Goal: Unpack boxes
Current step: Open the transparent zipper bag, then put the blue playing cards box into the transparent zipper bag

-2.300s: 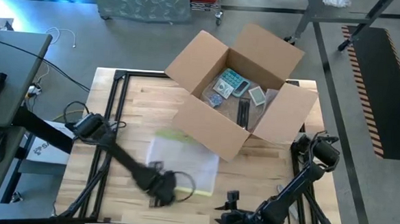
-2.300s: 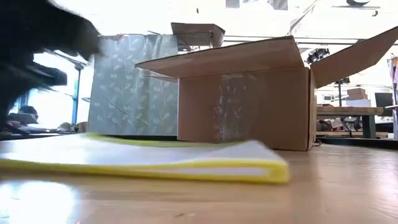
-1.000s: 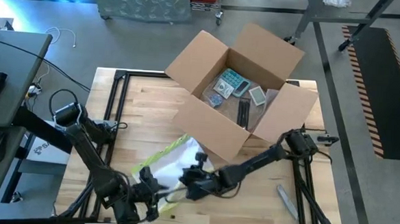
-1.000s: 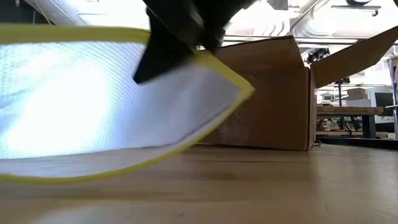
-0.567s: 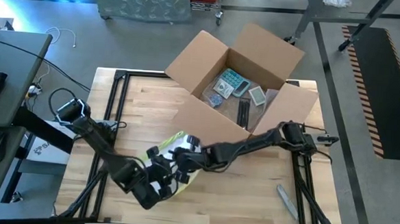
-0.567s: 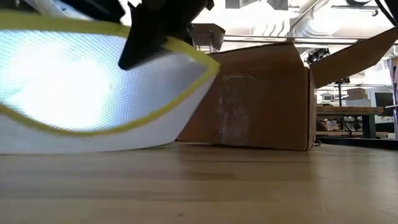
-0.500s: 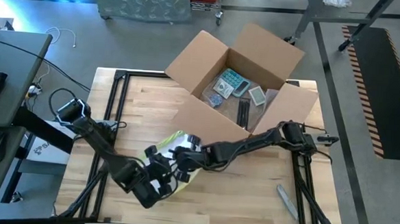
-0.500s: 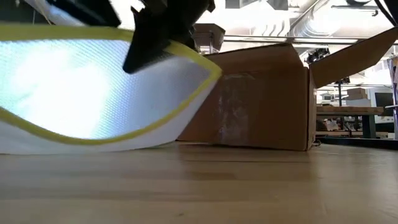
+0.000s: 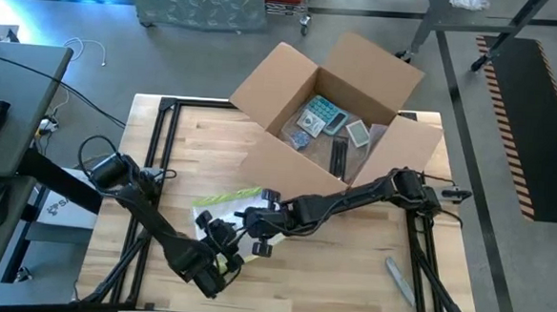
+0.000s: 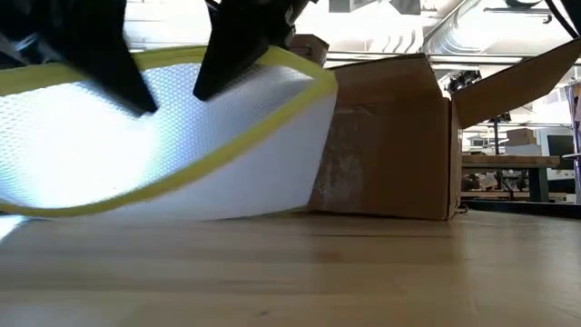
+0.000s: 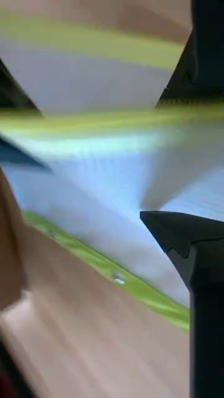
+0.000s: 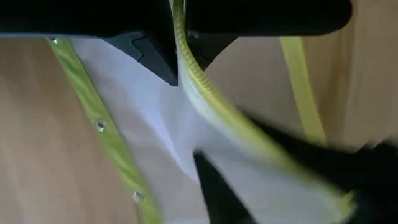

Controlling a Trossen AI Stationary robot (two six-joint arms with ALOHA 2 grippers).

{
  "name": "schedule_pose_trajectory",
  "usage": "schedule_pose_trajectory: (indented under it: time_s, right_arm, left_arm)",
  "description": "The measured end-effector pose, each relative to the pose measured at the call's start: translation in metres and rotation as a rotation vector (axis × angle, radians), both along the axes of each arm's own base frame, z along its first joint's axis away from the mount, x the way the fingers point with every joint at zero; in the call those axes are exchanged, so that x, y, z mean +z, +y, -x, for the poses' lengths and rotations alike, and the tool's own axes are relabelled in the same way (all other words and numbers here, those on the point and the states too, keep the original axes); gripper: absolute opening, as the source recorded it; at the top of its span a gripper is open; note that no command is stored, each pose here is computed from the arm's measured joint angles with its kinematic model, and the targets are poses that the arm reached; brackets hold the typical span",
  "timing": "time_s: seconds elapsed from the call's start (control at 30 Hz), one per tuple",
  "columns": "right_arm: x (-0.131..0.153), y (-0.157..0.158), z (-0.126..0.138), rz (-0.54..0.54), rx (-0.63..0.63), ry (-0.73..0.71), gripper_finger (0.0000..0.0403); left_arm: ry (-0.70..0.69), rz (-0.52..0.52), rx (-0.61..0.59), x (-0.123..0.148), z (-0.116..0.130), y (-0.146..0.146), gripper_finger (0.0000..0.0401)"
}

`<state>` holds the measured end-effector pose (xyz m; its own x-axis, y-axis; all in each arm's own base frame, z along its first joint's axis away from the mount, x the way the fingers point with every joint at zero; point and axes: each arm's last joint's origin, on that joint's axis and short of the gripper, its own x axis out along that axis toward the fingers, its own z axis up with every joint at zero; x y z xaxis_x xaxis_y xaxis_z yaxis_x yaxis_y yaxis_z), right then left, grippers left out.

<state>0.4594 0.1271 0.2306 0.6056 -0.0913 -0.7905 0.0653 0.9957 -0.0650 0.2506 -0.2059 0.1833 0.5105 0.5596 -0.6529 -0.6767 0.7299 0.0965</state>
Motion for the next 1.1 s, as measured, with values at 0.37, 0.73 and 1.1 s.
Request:
schedule_pose_trajectory:
  time_s: [0.37,0.73,1.1]
  right_arm:
    - [-0.001,0.016,0.002,0.201,0.263,0.001,0.0015]
    - [0.116,-0.016,0.063,0.369,0.482,-0.093,0.0146]
    - [0.121,-0.231,0.13,0.085,-0.076,0.075,0.0197]
  left_arm:
    - [0.189,0.159,0.117,-0.009,0.028,-0.012,0.0031]
    - [0.136,0.184,0.232,-0.008,0.03,-0.009,0.0001]
    - [0.313,0.158,0.239,0.001,0.009,0.027,0.0]
